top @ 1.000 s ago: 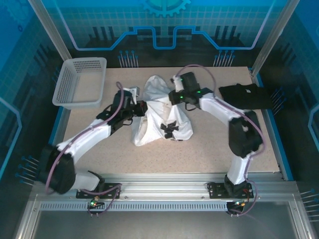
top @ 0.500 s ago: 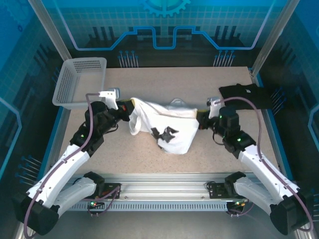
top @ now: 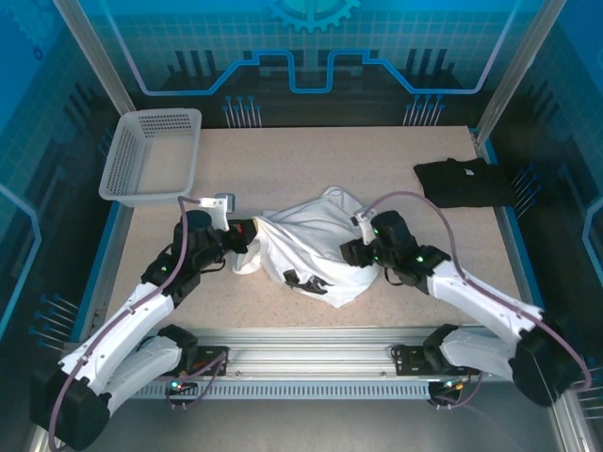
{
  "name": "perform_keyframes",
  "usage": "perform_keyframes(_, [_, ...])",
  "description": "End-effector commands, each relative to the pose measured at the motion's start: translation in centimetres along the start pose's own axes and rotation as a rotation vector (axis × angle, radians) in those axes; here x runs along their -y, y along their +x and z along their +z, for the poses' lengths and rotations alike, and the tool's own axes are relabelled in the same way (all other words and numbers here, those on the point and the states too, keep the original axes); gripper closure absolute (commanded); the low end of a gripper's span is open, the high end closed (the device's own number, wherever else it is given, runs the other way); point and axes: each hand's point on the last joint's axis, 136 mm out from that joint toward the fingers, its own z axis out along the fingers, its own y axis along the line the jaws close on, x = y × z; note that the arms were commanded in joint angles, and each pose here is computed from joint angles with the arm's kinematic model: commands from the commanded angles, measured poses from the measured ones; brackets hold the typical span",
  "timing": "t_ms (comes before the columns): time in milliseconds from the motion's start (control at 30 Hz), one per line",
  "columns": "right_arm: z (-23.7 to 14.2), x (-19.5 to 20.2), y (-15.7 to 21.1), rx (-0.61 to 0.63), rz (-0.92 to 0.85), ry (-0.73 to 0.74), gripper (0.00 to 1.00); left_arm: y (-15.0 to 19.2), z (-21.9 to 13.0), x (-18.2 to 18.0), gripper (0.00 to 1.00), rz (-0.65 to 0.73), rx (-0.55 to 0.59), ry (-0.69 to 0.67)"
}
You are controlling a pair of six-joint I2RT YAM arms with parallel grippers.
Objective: Fold the inside-out t-shirt
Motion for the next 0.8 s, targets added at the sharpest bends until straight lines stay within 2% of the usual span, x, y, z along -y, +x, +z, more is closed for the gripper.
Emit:
perform_keyframes(0, [2.2, -1.8, -0.8, -0.08, -0.14, -0.05, 0.4, 0.3, -0.4, 0.2, 1.0, -0.018, 0.0, 0.027])
perform_keyframes(200, [7.8, -2.7, 0.4, -0.244, -0.172, -0.096, 0.38, 0.3, -0.8, 0.2, 1.0, -0.014, 0.009, 0.025])
perform_keyframes(300, [10.0, -4.1, -0.3, -0.25, -0.164, -0.172, 0.44, 0.5, -0.8, 0.0, 1.0, -0.01, 0.006, 0.02])
perform_keyframes(333, [10.4, -4.5, -0.7, -0.245, -0.159, -0.196, 0.53, 0.5, -0.8, 0.0, 1.0, -0.009, 0.004, 0.016])
perform_keyframes(433, [10.9, -4.8, -2.2, -0.226, -0.134, -0.22, 0.9, 0.4, -1.0, -0.3, 1.0, -0.007, 0.004, -0.008])
perform_keyframes(467, [10.4, -4.5, -3.2, -0.2, -0.122, -0.213, 0.98, 0.4, -1.2, -0.6, 1.0, -0.008, 0.005, -0.023])
perform_keyframes(500, [9.3, -4.0, -4.5, -0.161, -0.107, -0.205, 1.0, 0.3, -1.3, -0.8, 1.0, -0.008, 0.008, -0.04])
perform_keyframes(567, [6.9, -2.9, -6.6, -0.079, -0.073, -0.196, 1.0, 0.0, -1.7, -0.9, 1.0, 0.001, 0.02, -0.052])
perform_keyframes(667, [1.0, -1.8, -10.3, 0.094, -0.031, -0.214, 1.0, -0.7, -2.0, -0.6, 1.0, 0.009, 0.052, -0.05])
perform_keyframes(767, [-4.4, -1.2, -12.5, 0.239, -0.018, -0.218, 1.0, -1.7, -2.2, 0.1, 1.0, 0.011, 0.086, -0.022])
